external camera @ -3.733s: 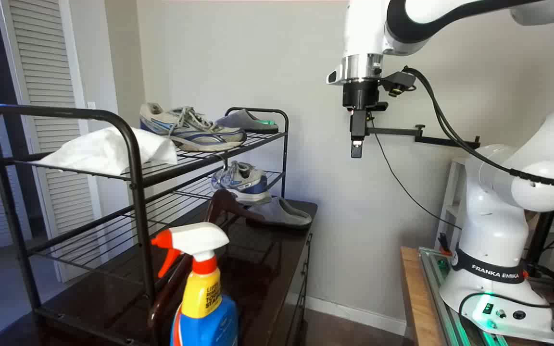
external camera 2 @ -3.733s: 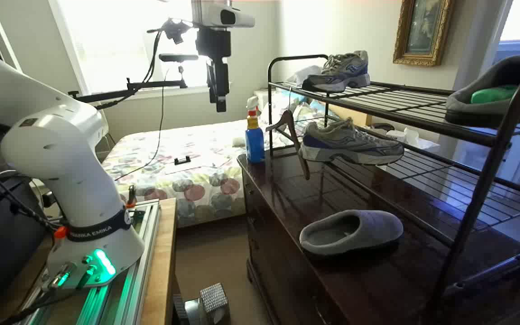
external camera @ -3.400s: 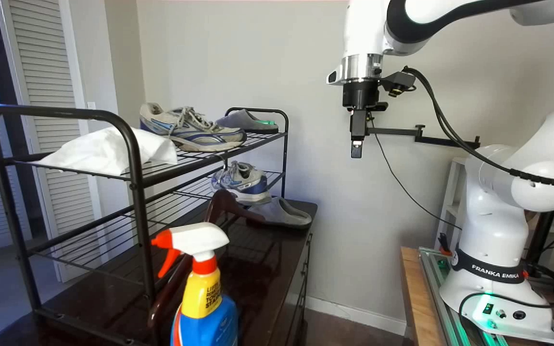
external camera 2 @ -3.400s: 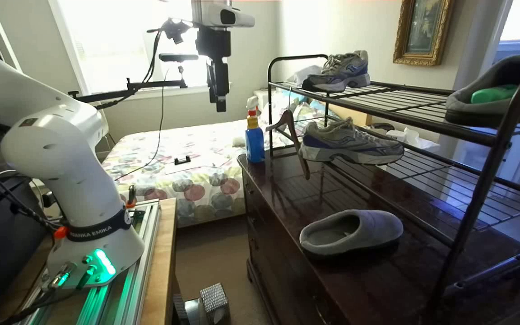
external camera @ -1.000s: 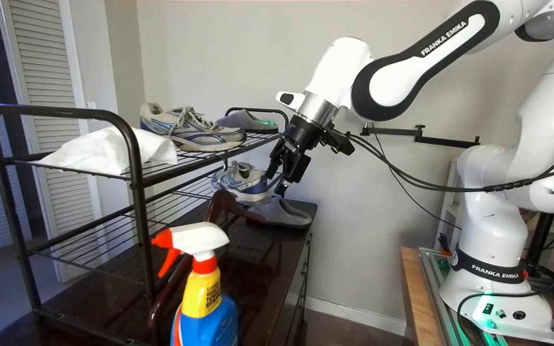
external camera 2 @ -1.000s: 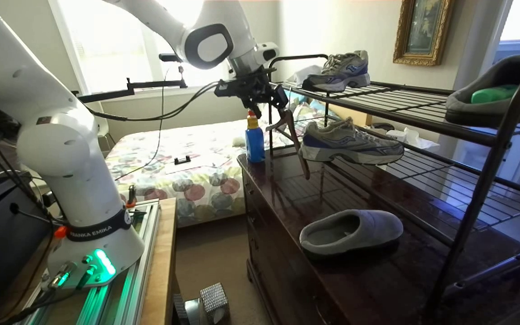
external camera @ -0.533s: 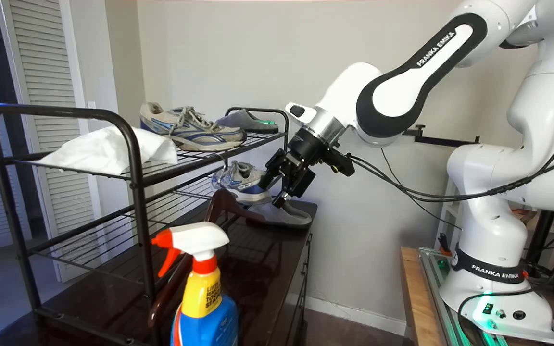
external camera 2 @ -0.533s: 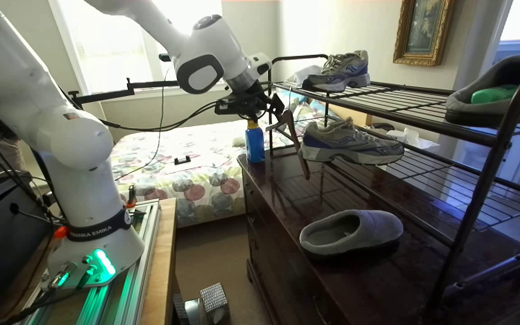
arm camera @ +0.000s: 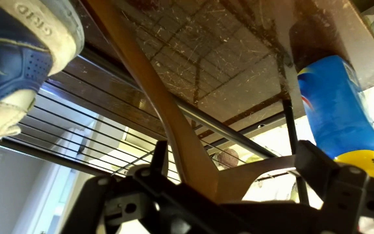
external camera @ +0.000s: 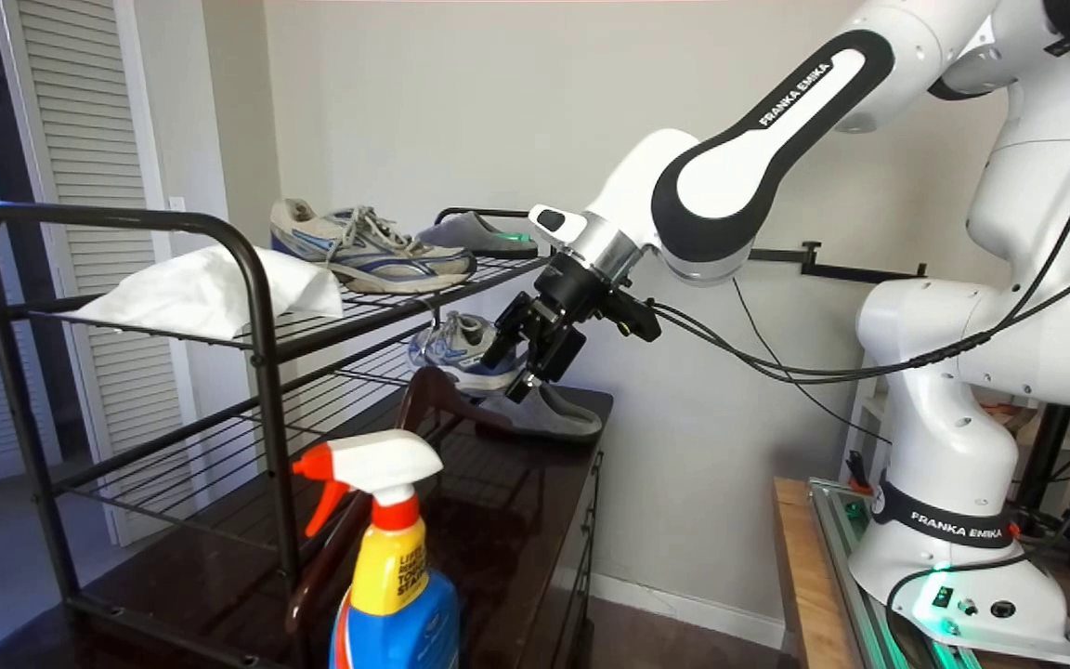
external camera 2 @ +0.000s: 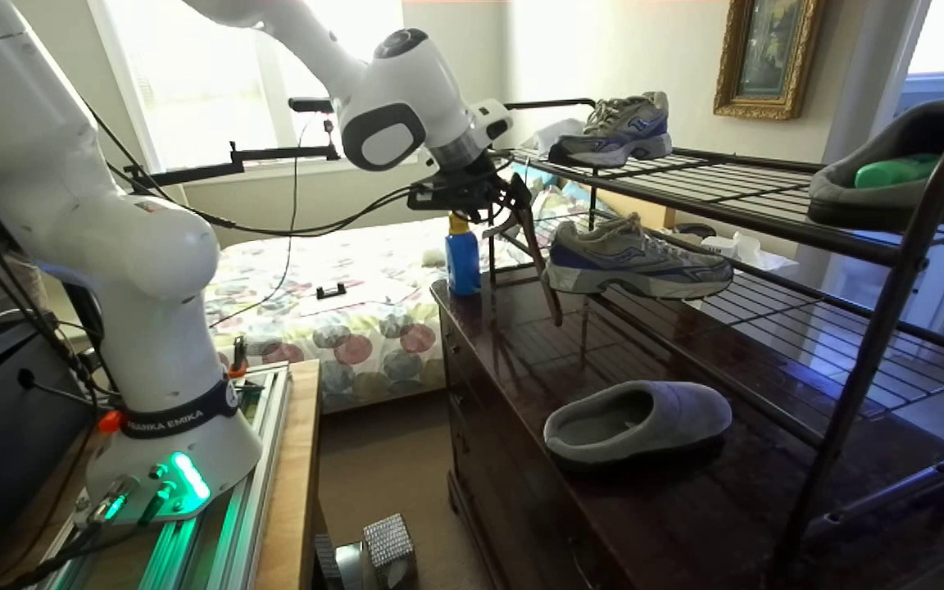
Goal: Put the brown hanger on the topmost shelf.
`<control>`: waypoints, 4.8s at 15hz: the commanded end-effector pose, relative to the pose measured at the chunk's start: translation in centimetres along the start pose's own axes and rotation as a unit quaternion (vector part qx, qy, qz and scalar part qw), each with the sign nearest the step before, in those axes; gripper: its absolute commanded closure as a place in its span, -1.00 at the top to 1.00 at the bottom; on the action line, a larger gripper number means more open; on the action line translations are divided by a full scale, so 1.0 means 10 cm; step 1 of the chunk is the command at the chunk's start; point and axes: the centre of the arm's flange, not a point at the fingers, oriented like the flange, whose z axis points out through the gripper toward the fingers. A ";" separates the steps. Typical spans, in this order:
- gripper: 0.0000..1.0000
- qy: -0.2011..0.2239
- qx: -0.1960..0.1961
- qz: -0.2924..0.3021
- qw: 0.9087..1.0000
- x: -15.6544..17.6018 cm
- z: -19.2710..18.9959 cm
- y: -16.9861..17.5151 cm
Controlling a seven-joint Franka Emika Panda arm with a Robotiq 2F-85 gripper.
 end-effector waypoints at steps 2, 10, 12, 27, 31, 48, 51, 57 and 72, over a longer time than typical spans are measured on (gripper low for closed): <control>1.00 -0.004 -0.001 0.001 1.000 -0.01 0.03 0.02; 1.00 0.056 -0.027 -0.039 0.997 0.35 0.08 -0.02; 1.00 0.065 -0.023 -0.052 0.996 0.44 0.09 -0.05; 0.56 0.075 -0.024 -0.038 0.996 0.55 0.30 0.10; 0.09 0.089 -0.038 -0.034 0.995 0.57 0.28 0.10; -0.98 0.108 -0.040 -0.032 0.993 0.69 0.36 0.06; -0.97 0.112 -0.033 -0.021 0.993 0.63 0.27 0.05; -0.97 0.107 -0.032 0.023 0.993 0.34 -0.09 -0.02; -0.97 0.075 -0.063 0.059 0.993 -0.10 -0.54 -0.38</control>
